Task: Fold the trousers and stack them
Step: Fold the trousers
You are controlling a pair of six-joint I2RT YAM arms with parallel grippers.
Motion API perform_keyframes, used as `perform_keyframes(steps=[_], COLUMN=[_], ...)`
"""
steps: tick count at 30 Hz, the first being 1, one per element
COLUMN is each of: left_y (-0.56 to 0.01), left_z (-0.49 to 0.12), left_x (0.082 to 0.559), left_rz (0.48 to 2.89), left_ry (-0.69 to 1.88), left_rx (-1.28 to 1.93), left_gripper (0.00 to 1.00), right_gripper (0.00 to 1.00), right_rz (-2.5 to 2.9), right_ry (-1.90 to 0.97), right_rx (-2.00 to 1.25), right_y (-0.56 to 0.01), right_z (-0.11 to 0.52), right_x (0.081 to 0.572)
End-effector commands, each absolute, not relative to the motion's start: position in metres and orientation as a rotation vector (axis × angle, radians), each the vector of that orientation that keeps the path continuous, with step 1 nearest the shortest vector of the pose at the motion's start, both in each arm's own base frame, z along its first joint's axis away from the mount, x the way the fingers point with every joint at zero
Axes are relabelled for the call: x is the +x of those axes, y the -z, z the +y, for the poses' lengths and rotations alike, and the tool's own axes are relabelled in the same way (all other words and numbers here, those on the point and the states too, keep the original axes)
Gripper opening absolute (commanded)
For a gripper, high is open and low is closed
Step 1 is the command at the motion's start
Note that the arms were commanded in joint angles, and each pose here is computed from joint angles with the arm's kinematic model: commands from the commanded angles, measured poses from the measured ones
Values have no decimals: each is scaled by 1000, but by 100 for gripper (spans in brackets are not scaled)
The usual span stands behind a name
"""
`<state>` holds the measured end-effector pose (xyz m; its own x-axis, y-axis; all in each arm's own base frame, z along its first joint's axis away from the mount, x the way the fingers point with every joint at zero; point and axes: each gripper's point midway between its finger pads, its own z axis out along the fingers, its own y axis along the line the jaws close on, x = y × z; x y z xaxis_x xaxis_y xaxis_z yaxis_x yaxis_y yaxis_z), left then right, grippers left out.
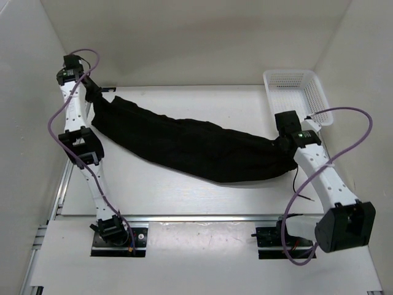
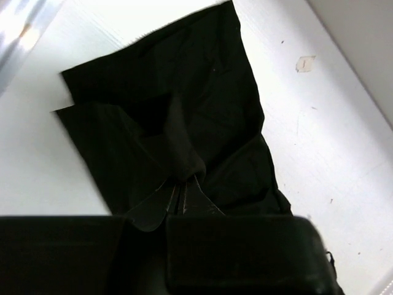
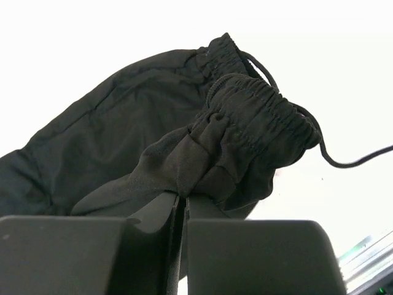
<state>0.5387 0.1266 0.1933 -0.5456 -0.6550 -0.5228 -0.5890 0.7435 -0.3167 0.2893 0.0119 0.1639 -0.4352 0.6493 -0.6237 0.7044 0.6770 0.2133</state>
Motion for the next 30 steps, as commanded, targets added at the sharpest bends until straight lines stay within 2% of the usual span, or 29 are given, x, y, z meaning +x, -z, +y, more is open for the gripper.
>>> perform_keyframes(steps=[1, 10, 11, 12, 13, 14, 16, 17, 18, 19, 20, 24, 25, 26, 28, 29, 30], left_y=[-213, -192, -190, -193, -194, -188, -188, -188, -207, -208, -217, -284, -274, -276, -280, -249, -240], left_z=[114, 100, 100, 90, 88, 89, 81, 82, 84, 89, 91, 98, 104, 103, 105, 108, 113], left_x=[556, 620, 627, 631, 631, 631, 626, 623, 618, 613, 607, 572, 563, 556, 539, 527, 518], left_rz=[2252, 2135, 2113, 2106, 2108, 2116, 2143, 2150, 2129, 2135, 2130, 2057, 2088, 2100, 2113, 2187, 2209], left_ry=[203, 353, 372, 410, 421, 420, 425, 407, 388, 337, 311, 221, 205, 196, 184, 172, 163], left_rx=[-857, -824, -825, -810, -806, -810, -784, -780, -766, -764, -756, -743, -761, -748, -754, -797, -824], left_gripper=[10, 10, 12, 19, 31, 51, 67, 83, 86, 97, 100, 100, 97, 90, 66, 34, 24], right_gripper=[0, 0, 6, 13, 19, 39, 59, 75, 79, 83, 88, 91, 91, 91, 85, 84, 78], right_rz=[2080, 2118, 2138, 2155, 2159, 2167, 2159, 2165, 2151, 2147, 2166, 2183, 2215, 2212, 2246, 2271, 2291], right_ry=[173, 235, 199, 201, 189, 195, 143, 148, 118, 115, 110, 67, 54, 34, -1, -51, -80], right_rx=[1035, 1146, 1133, 1143, 1132, 1118, 1101, 1086, 1065, 1064, 1059, 1036, 1034, 1030, 1040, 1044, 1062], right_y=[-182, -139, -136, -132, -135, -135, -145, -145, -155, -156, -154, -161, -153, -156, -148, -141, -136], right_z=[-5, -22, -20, -24, -22, -23, -18, -18, -17, -17, -18, -16, -12, -11, -5, 3, 8], right_x=[316, 331, 334, 333, 335, 335, 336, 332, 331, 327, 319, 293, 283, 275, 260, 248, 240])
